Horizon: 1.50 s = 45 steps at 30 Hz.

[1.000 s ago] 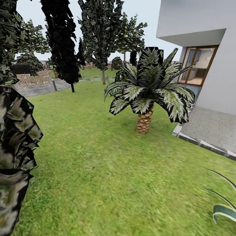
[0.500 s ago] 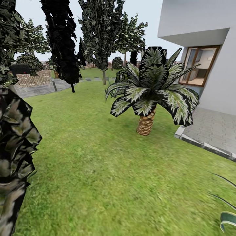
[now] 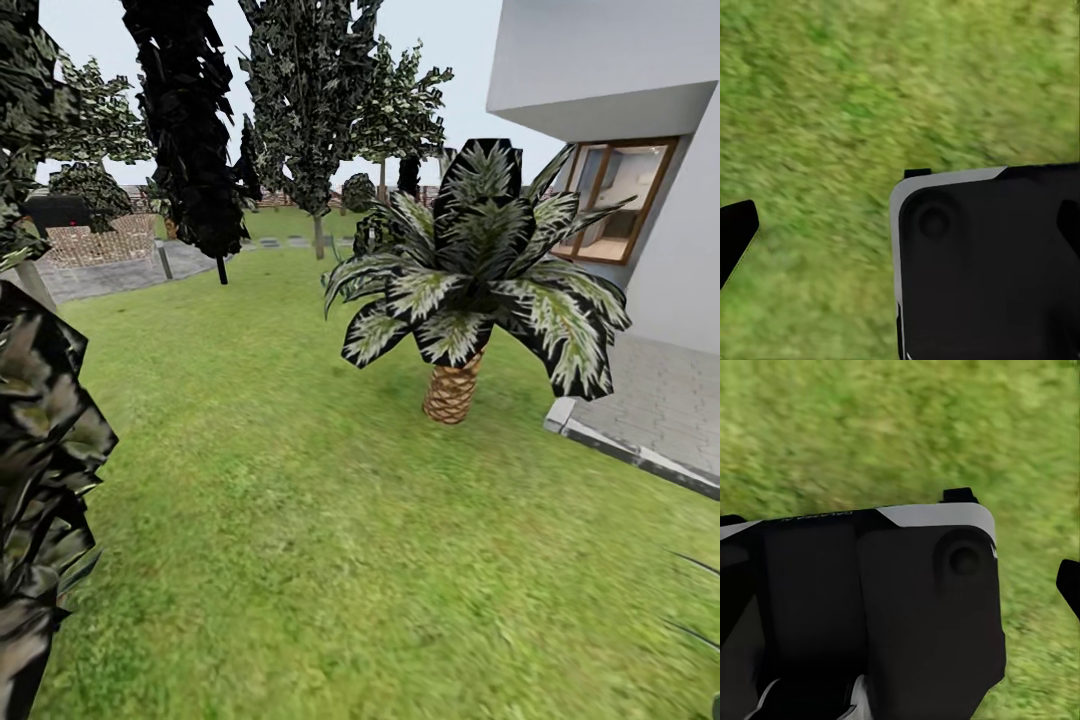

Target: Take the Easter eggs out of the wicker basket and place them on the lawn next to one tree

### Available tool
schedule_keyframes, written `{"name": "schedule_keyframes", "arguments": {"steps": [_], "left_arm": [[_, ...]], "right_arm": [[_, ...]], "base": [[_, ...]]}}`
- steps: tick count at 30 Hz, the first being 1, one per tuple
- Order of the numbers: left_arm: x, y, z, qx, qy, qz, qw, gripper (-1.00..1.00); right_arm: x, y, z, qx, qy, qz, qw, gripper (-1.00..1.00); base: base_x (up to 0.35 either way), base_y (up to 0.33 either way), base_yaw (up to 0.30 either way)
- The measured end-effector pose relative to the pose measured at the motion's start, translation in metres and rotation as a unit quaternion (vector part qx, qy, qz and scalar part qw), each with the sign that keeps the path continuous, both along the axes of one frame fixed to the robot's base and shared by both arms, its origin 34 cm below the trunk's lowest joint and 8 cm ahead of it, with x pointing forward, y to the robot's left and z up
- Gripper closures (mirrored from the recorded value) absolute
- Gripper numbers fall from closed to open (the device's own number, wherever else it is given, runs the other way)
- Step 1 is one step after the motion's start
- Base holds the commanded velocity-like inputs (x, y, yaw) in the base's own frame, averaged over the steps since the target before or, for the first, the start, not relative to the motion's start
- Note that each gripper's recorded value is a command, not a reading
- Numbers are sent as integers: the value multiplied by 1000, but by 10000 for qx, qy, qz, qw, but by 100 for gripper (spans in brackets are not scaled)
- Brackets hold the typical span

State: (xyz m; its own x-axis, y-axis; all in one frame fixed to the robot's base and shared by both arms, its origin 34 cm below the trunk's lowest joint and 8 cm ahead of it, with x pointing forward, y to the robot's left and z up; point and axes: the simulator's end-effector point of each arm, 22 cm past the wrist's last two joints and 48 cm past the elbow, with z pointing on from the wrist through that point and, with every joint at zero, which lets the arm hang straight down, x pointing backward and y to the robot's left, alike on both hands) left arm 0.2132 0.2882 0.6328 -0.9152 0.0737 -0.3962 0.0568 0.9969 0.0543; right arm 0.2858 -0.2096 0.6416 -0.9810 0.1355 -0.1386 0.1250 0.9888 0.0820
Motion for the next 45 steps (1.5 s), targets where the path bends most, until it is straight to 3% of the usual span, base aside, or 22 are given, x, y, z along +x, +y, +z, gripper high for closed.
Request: {"name": "schedule_keyframes", "arguments": {"steps": [45], "left_arm": [[0,0,0,0,1,-3,10000,-100]], "right_arm": [[-5,1,-2,5,60,13,10000,-100]], "base": [[283,0,38]]}}
